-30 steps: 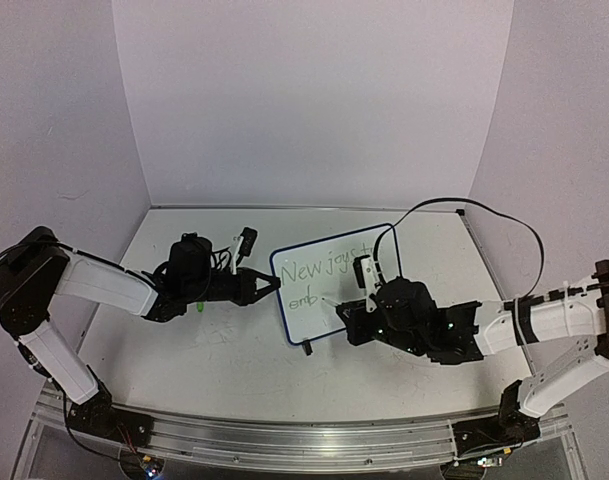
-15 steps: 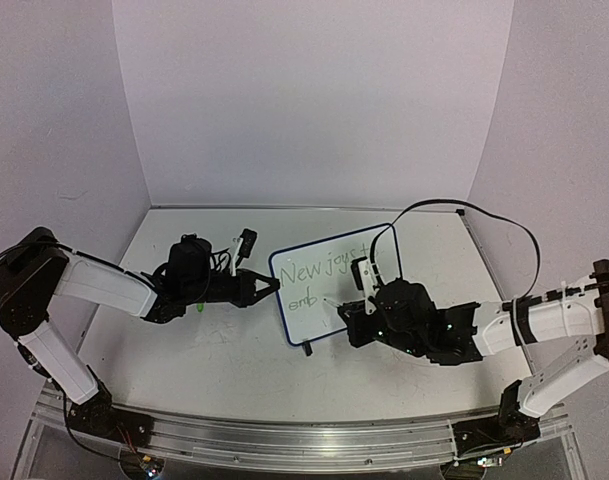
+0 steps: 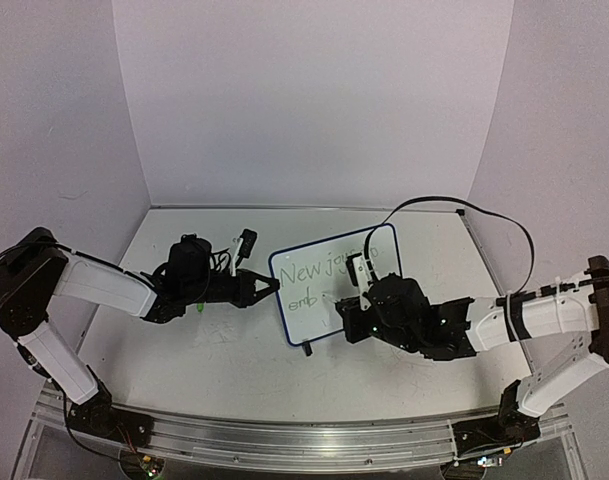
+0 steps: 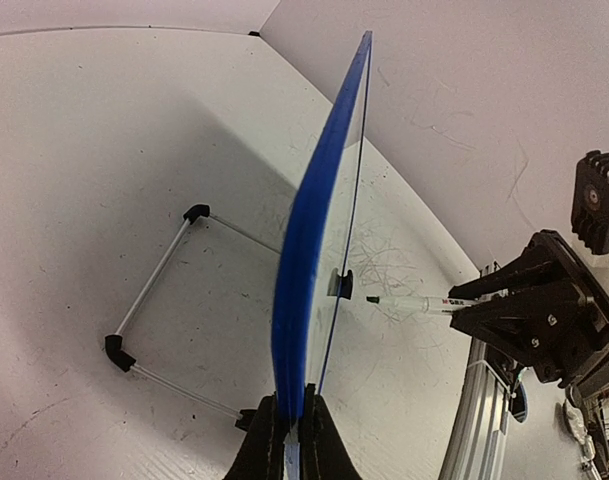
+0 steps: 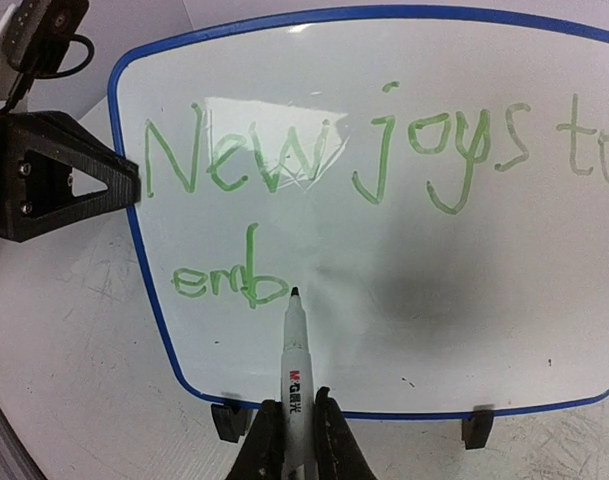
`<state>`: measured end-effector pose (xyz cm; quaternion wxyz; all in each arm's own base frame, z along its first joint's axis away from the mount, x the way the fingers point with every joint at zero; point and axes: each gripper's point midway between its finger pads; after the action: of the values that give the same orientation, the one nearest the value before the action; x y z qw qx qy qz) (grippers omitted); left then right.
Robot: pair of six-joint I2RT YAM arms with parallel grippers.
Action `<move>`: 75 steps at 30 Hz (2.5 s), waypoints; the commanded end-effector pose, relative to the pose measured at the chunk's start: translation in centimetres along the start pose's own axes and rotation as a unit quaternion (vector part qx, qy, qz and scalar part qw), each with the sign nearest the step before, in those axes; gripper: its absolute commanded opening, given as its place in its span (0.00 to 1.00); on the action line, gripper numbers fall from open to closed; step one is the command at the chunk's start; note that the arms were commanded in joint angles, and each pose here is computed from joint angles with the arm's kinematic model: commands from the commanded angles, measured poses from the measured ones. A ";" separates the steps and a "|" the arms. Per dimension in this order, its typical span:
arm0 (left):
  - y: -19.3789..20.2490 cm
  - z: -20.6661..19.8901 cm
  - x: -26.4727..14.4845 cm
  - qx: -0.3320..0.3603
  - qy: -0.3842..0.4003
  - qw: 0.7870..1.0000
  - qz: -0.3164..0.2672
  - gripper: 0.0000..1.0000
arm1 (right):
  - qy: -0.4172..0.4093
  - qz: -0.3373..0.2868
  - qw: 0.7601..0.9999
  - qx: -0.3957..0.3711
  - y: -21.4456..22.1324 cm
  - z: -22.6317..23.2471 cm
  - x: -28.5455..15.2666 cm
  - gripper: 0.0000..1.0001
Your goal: Write a sentence on the whiteboard
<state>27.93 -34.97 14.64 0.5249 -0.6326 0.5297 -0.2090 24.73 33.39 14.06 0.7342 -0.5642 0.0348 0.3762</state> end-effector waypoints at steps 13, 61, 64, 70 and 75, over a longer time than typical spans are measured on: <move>0.5 0.2 -0.3 0.003 -0.011 1.000 0.012 0.00 | -0.017 -0.009 1.000 -0.014 -1.7 1.8 1.2 0.00; 0.4 0.0 -0.2 0.004 -0.007 1.000 0.013 0.00 | 0.020 0.029 0.999 0.021 1.7 -0.6 1.4 0.00; 0.4 0.0 -0.2 0.003 -0.007 1.000 0.013 0.00 | 0.017 0.032 0.999 0.022 1.9 -0.5 1.3 0.00; 0.4 0.0 -0.2 0.003 -0.007 1.000 0.013 0.00 | 0.014 0.034 0.999 0.024 2.1 -0.4 1.3 0.00; 0.5 0.0 -0.2 0.003 -0.006 1.000 0.015 0.00 | 0.020 0.022 0.999 0.024 1.7 -0.4 1.5 0.00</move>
<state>27.88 -34.93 14.52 0.5252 -0.6316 0.5315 -0.2066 24.70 34.06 11.20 0.7288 -0.5554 0.0745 0.3936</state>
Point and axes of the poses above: each gripper's point midway between its finger pads, its own x axis out along the fingers, its own z axis along the line the jaws close on, y = z × x, and after that the axes turned 13 degrees about x, right-handed
